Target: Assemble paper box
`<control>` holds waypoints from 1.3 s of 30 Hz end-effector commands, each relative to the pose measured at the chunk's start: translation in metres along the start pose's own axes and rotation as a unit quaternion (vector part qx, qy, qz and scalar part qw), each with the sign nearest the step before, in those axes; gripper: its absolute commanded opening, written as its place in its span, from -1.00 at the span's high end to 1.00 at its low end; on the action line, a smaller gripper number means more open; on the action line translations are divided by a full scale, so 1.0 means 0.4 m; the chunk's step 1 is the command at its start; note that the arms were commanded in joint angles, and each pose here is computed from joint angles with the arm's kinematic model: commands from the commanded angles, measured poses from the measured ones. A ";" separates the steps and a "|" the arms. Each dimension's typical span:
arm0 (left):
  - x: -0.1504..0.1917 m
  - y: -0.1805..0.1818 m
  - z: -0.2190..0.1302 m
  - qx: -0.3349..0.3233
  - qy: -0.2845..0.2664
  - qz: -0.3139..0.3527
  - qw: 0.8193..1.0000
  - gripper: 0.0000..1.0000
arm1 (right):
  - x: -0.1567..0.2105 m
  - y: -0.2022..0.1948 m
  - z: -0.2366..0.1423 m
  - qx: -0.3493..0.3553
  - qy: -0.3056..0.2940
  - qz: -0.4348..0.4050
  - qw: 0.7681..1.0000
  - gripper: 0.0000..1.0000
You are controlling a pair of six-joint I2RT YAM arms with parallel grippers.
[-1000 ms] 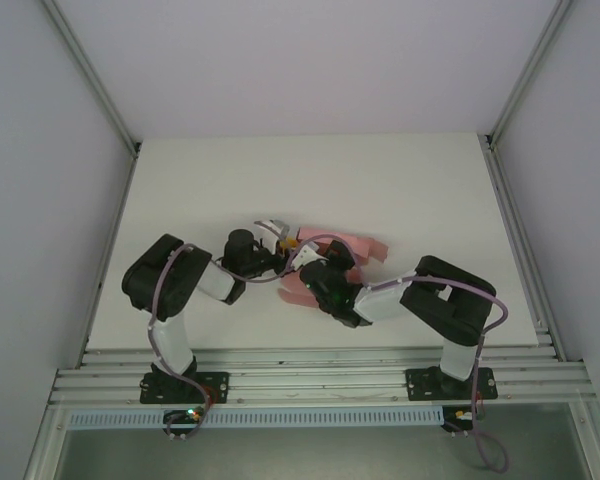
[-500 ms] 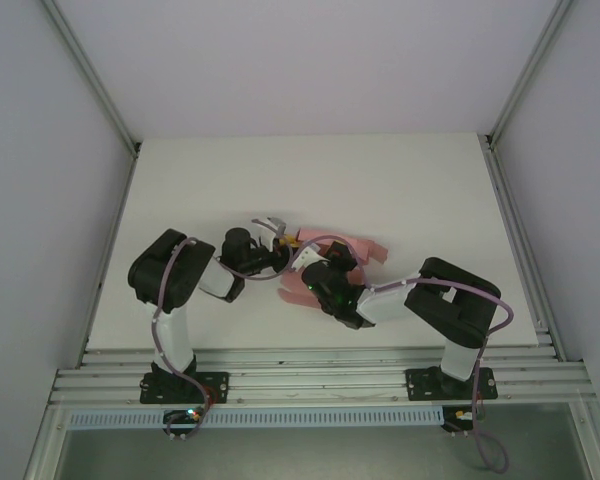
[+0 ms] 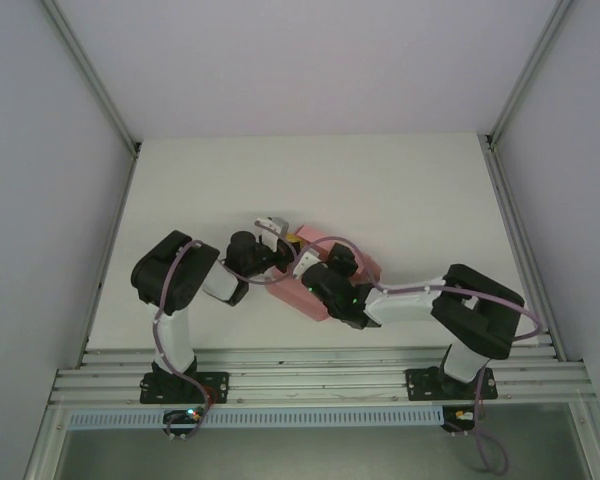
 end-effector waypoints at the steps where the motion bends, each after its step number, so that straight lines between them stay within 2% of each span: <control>1: -0.001 -0.004 -0.011 -0.007 0.002 -0.002 1.000 0.90 | 0.005 -0.005 -0.040 -0.079 0.002 0.043 0.996 -0.16; 8: 0.012 -0.010 -0.004 -0.007 0.024 0.014 1.000 0.90 | -0.028 -0.123 -0.099 -0.145 -0.066 0.200 0.967 -0.44; 9: 0.014 -0.013 -0.003 -0.007 0.026 0.019 0.999 0.90 | -0.025 -0.136 -0.103 -0.156 -0.074 0.220 0.960 -0.57; 10: 0.014 -0.012 -0.001 -0.011 0.026 0.022 0.999 0.90 | -0.022 -0.150 -0.107 -0.170 -0.082 0.240 0.952 -0.60; 13: 0.015 -0.015 0.001 -0.013 0.028 0.023 0.999 0.90 | -0.010 -0.176 -0.124 -0.207 -0.103 0.279 0.932 -0.65; 16: 0.012 -0.023 0.003 -0.013 0.025 0.033 0.999 0.89 | -0.017 -0.222 -0.140 -0.219 -0.136 0.324 0.910 -0.68; 18: 0.016 -0.030 0.007 -0.016 0.028 0.046 0.998 0.88 | -0.022 -0.265 -0.137 -0.212 -0.138 0.363 0.897 -0.68; 22: 0.015 -0.037 0.009 -0.020 0.027 0.065 0.997 0.83 | -0.008 -0.323 -0.078 -0.237 -0.071 0.460 0.853 -0.70; 23: 0.013 -0.037 0.009 -0.020 0.026 0.067 0.997 0.82 | -0.004 -0.318 -0.058 -0.251 -0.051 0.461 0.850 -0.67; 28: 0.012 -0.045 0.005 -0.016 0.027 0.082 0.996 0.76 | -0.013 -0.270 0.028 -0.282 0.021 0.422 0.861 -0.58; 31: 0.021 -0.053 0.009 -0.019 0.041 0.104 0.994 0.76 | -0.018 -0.222 0.063 -0.317 0.039 0.407 0.856 -0.50; 36: 0.034 -0.054 0.010 -0.028 0.051 0.125 0.990 0.75 | 0.000 -0.168 0.116 -0.329 0.088 0.399 0.852 -0.46; 39: 0.036 -0.053 0.012 -0.029 0.052 0.128 0.990 0.74 | 0.015 -0.129 0.137 -0.341 0.114 0.398 0.844 -0.34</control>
Point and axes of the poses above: each hand's point on the last joint's axis, 136 mm out from that joint toward the fingers, its own z axis out along the fingers, its own y axis along the line the jaws close on, x = y × z, the point moved 5 cm from there along -z, back along the fingers, and after that the axes turned 1 degree about -z, right-handed, at the moved point
